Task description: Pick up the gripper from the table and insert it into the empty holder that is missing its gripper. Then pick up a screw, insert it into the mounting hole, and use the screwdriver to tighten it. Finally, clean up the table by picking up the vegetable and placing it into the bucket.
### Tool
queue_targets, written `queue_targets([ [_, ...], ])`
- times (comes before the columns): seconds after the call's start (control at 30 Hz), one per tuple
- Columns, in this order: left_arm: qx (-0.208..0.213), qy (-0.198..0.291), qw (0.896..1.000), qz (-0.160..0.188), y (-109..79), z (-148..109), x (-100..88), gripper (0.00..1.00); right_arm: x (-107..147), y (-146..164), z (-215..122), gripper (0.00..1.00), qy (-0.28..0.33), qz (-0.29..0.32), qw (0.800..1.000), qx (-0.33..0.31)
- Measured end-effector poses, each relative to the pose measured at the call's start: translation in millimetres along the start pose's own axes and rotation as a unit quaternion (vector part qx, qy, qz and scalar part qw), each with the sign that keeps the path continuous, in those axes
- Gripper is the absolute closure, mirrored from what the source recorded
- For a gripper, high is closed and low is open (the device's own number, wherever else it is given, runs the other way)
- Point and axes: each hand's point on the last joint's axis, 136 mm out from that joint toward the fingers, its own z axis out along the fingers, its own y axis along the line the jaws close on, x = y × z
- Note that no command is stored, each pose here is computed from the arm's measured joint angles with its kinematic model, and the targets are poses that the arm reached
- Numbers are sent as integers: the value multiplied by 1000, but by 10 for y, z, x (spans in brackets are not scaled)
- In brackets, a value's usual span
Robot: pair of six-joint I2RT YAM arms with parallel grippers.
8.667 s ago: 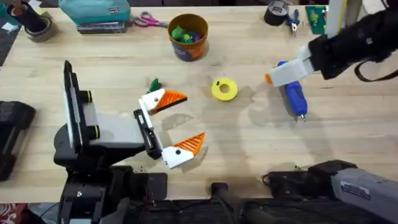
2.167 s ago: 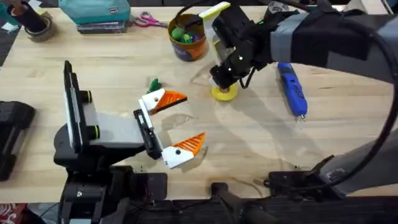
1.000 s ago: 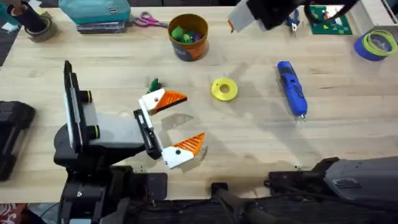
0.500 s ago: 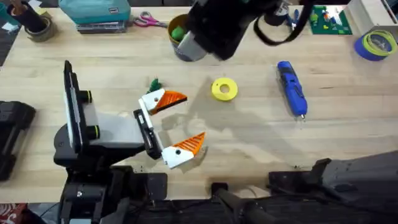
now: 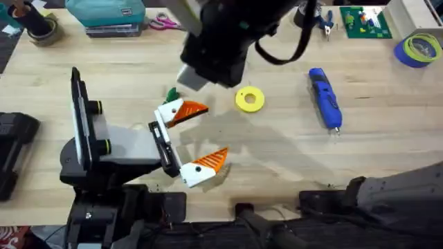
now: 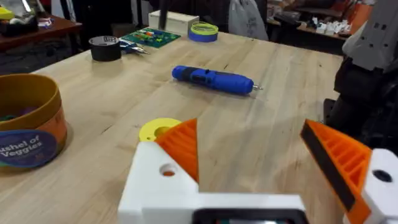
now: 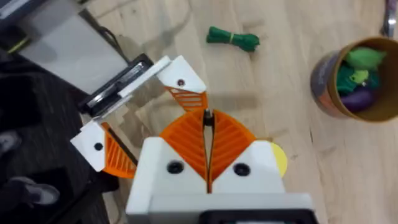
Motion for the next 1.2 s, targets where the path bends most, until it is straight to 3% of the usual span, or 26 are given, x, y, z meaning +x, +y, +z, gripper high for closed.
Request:
queue_targets([
  [0.47,0,0,1000,0,0,0,0,15,-74,259,38,996,-17,-109,992,-53],
  [1.2,0,0,1000,0,0,0,0,15,-26,236,344,996,14,-118,990,-71],
])
